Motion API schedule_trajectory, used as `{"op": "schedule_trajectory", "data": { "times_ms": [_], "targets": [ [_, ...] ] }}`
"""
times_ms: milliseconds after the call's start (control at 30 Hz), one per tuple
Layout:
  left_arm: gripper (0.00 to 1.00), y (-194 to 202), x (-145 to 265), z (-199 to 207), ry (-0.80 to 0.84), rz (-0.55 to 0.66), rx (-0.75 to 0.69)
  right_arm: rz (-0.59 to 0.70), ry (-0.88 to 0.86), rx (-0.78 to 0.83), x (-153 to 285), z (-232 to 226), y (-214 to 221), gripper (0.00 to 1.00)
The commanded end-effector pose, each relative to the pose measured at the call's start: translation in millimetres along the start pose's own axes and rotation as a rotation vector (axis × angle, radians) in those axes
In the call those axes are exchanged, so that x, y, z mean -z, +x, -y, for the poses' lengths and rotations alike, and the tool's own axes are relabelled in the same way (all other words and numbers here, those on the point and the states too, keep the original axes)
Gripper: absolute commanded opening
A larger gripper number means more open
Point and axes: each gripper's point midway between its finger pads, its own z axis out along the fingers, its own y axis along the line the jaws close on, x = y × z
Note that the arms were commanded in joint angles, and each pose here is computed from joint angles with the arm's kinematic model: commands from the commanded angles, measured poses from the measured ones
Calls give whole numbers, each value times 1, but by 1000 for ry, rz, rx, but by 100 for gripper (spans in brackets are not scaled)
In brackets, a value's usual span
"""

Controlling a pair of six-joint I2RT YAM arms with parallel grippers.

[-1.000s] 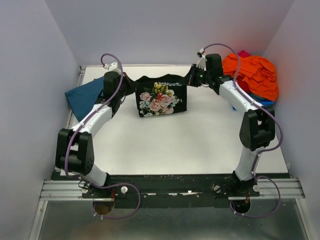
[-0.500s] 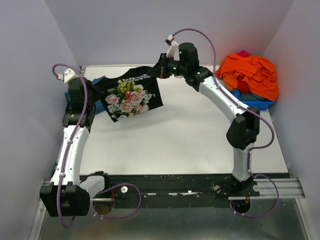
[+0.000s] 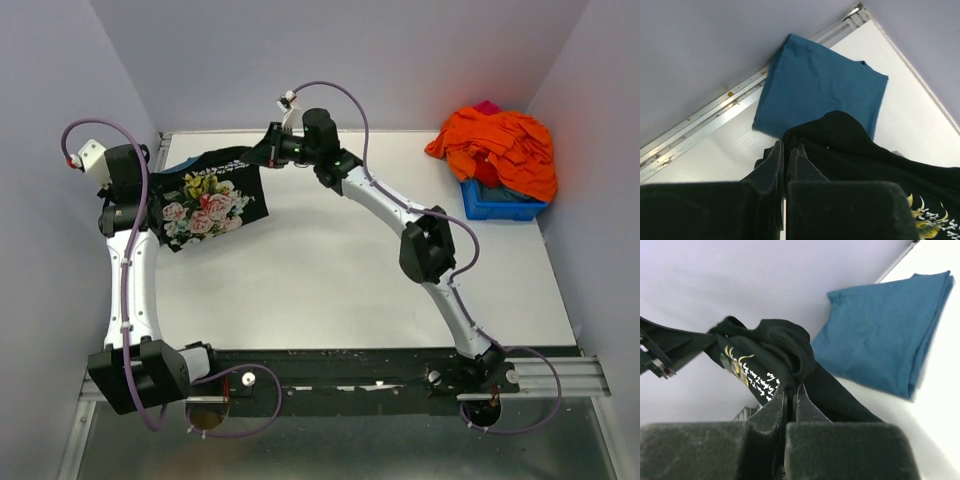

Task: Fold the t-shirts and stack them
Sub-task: Put the neatly folded tshirt into the corner of the board with both arms

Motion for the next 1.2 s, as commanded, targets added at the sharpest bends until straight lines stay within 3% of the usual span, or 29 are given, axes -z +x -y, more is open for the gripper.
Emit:
{"op": "schedule_trajectory", "data": {
  "times_ms": [0, 267, 433, 800, 933, 1167],
  "targets": [
    [0, -34, -13, -44, -230, 108, -7, 234, -48, -12, -8, 8, -54, 1],
    [0, -30, -57, -51, -272, 84, 15, 376, -53, -112, -31, 39, -47, 1],
    [0, -17, -63, -39, -193, 30, 32, 369, -34, -83, -17, 27, -52, 1],
    [0, 6, -13, 22, 115, -57, 82, 414, 56, 19, 107, -10, -57, 1],
    [0, 32, 15, 45, 220, -92, 48, 401, 151, 58, 159, -18, -33, 1],
    [0, 95, 65, 44, 360, -192, 13, 292, 267, 36, 232, -34, 28, 1]
  ]
}}
